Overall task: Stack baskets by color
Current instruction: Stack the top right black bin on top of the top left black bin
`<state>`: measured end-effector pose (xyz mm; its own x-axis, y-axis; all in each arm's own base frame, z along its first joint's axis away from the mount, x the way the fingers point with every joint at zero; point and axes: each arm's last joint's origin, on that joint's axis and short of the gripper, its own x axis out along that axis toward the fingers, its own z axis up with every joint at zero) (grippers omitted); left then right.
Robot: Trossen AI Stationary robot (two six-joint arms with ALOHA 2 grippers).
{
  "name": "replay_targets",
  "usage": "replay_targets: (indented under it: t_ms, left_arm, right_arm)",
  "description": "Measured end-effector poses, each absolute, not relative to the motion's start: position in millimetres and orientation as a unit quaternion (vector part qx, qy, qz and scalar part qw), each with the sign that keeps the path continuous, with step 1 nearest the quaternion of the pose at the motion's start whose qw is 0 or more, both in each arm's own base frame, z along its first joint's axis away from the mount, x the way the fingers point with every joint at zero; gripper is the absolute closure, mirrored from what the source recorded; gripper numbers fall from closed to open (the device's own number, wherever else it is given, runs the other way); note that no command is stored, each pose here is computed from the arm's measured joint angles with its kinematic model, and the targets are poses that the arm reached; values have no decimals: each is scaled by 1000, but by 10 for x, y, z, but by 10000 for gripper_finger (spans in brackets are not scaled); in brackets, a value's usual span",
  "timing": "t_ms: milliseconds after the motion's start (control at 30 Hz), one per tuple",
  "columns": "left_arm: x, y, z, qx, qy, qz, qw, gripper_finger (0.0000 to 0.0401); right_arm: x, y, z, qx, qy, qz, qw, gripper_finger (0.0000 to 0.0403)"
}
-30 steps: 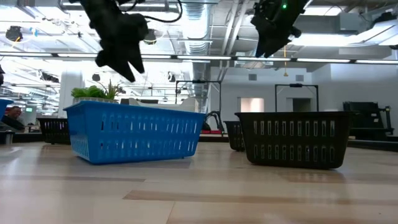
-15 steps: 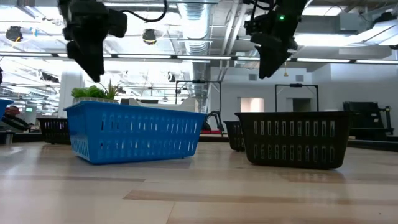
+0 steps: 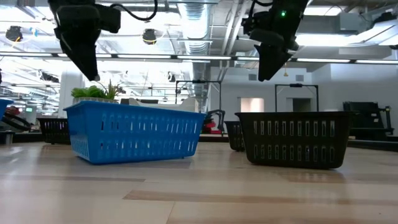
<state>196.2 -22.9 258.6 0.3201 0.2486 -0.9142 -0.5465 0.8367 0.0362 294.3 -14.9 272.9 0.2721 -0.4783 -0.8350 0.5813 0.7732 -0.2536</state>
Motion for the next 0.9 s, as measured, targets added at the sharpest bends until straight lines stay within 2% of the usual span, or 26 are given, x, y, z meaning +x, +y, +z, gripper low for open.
replay_targets:
  t_ms: [433, 767, 900]
  left_arm:
    - [2034, -284, 2616, -130, 503, 211, 828, 159]
    - [2130, -329, 2656, -120, 486, 128, 856, 159]
    - [2128, -304, 2662, -102, 487, 119, 859, 159]
  right_arm:
    - [2953, -138, 2711, 51, 506, -331, 795, 164]
    - [2952, -167, 2711, 62, 502, -340, 793, 164]
    - [2951, -186, 2711, 65, 501, -343, 792, 164]
